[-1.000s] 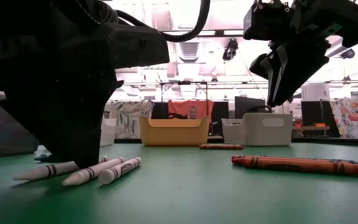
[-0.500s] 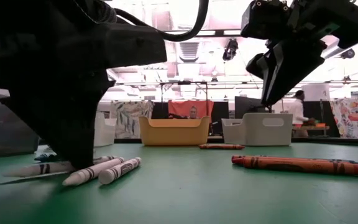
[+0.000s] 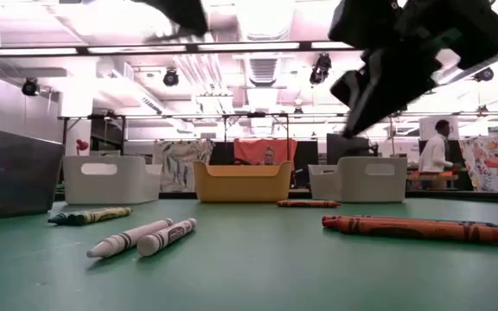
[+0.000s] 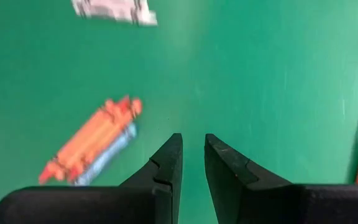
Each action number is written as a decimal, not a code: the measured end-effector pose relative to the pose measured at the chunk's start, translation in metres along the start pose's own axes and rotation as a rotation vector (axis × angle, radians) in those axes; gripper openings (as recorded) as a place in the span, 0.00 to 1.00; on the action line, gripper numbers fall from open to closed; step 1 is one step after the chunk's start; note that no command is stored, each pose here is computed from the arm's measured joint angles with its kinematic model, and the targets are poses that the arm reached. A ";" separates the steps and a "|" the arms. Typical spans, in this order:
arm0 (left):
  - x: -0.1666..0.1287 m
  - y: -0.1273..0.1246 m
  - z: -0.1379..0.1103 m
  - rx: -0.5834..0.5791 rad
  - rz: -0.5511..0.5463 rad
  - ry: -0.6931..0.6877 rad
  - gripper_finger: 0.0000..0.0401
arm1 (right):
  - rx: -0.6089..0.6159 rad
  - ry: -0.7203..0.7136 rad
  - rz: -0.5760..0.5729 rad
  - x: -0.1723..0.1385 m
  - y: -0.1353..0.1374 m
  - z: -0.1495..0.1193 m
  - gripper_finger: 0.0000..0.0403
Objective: Sort crayons
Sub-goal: Put the white crayon into the gray bin
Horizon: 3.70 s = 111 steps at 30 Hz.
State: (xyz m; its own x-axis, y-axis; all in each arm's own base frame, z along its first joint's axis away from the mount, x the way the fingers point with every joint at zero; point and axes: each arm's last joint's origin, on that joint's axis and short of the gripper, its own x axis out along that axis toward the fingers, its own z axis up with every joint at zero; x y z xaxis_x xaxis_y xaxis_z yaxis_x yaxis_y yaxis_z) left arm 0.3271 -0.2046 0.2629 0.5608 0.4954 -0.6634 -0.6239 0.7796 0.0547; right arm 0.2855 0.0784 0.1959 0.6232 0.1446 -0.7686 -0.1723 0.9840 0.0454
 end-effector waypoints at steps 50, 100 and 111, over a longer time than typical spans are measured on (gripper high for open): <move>0.068 0.219 0.026 0.256 -0.497 -0.941 0.00 | -0.110 -1.038 -0.272 -0.049 -0.093 0.077 0.12; 0.066 0.223 0.039 0.137 -0.362 -0.782 0.39 | 0.421 -0.329 -0.726 -0.086 -0.195 0.058 0.04; 0.061 0.227 0.039 0.144 -0.356 -0.789 0.39 | 0.991 0.078 -0.714 -0.091 -0.282 -0.035 0.04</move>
State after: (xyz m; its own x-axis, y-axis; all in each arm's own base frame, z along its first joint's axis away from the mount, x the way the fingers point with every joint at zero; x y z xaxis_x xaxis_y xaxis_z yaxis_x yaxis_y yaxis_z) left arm 0.2407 0.0173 0.2641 0.9551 0.2924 0.0477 -0.2953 0.9527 0.0721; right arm 0.2506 -0.2155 0.2310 0.2870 -0.4335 -0.8542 0.8662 0.4983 0.0382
